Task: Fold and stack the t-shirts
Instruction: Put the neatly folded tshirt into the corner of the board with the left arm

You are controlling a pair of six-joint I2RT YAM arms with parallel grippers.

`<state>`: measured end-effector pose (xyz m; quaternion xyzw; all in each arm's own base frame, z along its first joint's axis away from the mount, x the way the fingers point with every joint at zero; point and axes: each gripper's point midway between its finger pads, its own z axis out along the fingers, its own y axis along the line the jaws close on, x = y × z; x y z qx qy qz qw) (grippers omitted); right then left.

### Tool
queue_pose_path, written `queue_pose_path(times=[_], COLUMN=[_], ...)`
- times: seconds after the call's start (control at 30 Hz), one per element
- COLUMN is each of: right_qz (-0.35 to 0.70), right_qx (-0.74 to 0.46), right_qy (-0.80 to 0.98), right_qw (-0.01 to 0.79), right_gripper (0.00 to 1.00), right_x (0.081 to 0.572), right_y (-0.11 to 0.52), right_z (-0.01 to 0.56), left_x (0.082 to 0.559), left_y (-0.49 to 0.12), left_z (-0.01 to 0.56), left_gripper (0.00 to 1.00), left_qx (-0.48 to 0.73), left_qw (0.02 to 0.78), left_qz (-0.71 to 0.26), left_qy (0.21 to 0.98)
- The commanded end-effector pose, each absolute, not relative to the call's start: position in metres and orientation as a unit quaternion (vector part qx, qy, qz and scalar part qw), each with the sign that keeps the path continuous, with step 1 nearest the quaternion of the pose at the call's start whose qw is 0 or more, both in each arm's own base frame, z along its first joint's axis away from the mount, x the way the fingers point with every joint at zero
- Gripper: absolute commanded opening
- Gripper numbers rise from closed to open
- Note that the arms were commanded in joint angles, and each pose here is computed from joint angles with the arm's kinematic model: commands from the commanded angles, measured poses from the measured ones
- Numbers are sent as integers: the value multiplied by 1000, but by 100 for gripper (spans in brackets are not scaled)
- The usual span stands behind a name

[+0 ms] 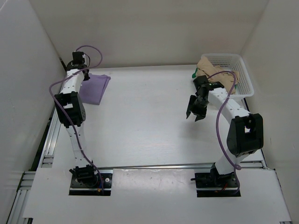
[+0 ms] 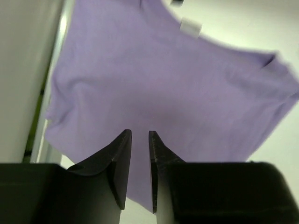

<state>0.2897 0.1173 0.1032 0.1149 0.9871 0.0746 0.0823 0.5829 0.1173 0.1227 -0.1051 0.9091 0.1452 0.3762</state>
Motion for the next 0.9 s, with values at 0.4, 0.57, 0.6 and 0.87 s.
queue_pose_path(times=[0.4, 0.57, 0.6, 0.87], right_qz=[77, 61, 54, 46], right_qx=[103, 105, 106, 111], right_qy=[988, 989, 990, 989], right_qw=[91, 82, 79, 82], right_gripper=[56, 56, 56, 56], right_x=[297, 298, 296, 304], right_y=[120, 117, 114, 113], right_z=[107, 105, 105, 108], left_x=[587, 605, 611, 642], left_y=[127, 126, 129, 133], left_z=[26, 10, 8, 15], left_gripper=[36, 40, 42, 54], left_qx=[-105, -103, -105, -109], left_qw=[305, 313, 318, 366], left_qz=[133, 124, 128, 130], left_qy=[937, 936, 934, 915])
